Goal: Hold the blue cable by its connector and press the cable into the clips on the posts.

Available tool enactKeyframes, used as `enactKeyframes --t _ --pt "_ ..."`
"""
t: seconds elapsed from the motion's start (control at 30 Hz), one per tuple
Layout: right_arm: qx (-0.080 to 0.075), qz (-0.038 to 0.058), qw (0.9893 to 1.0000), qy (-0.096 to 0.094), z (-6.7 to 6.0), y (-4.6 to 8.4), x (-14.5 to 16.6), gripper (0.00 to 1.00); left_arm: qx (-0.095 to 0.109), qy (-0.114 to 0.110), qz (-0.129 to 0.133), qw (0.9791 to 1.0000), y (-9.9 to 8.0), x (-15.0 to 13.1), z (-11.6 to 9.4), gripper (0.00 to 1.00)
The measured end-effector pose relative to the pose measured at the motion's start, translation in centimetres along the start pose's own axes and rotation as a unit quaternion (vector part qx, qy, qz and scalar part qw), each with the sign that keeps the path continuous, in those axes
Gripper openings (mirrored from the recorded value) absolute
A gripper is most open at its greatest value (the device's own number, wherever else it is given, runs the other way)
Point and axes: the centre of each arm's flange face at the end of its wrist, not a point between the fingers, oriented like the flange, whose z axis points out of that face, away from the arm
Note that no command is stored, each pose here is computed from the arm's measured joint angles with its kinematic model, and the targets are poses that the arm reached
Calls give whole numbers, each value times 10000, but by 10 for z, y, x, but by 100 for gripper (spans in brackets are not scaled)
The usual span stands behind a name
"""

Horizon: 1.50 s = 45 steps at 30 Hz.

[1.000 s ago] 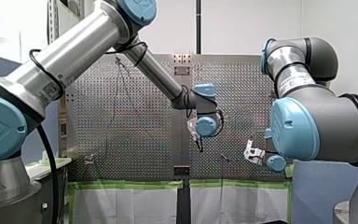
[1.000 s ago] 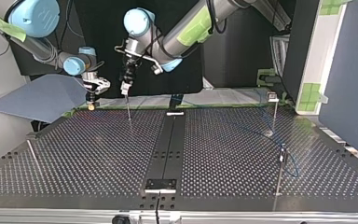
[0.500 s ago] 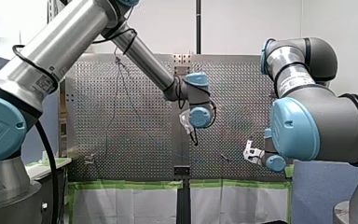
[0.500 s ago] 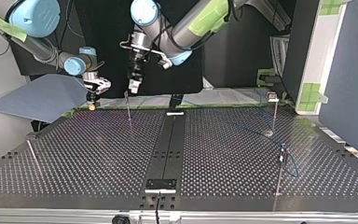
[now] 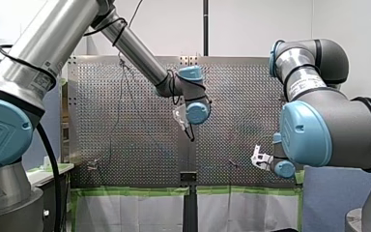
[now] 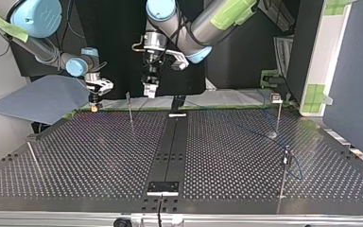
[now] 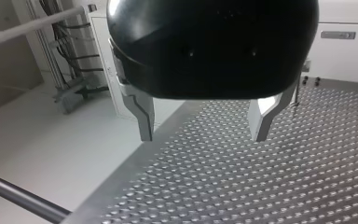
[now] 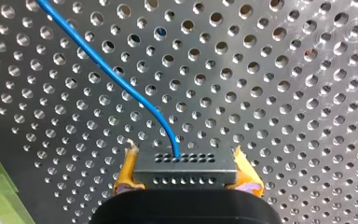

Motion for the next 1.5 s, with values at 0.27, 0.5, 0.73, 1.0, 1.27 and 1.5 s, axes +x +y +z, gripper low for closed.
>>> enactKeyframes --t 0.27,0.5,0.73,1.0,1.27,1.5 --pt "20 -2 10000 -1 0 -3 0 0 269 -240 103 9993 6 -27 -1 100" --pt "31 -1 10000 2 0 -4 -1 0 553 -428 143 9974 6 -48 -10 100" --pt "41 -2 10000 1 0 -5 -1 0 494 -697 181 9962 13 -70 -21 100" --pt "65 -4 10000 8 0 -8 -1 0 384 -787 318 9956 35 -65 -35 100" --pt "81 -7 10000 12 1 -10 -1 0 120 -414 787 9960 73 -49 -56 100" --pt "89 -6 10000 3 1 -11 -2 0 -177 115 1277 9916 108 -34 -83 100"
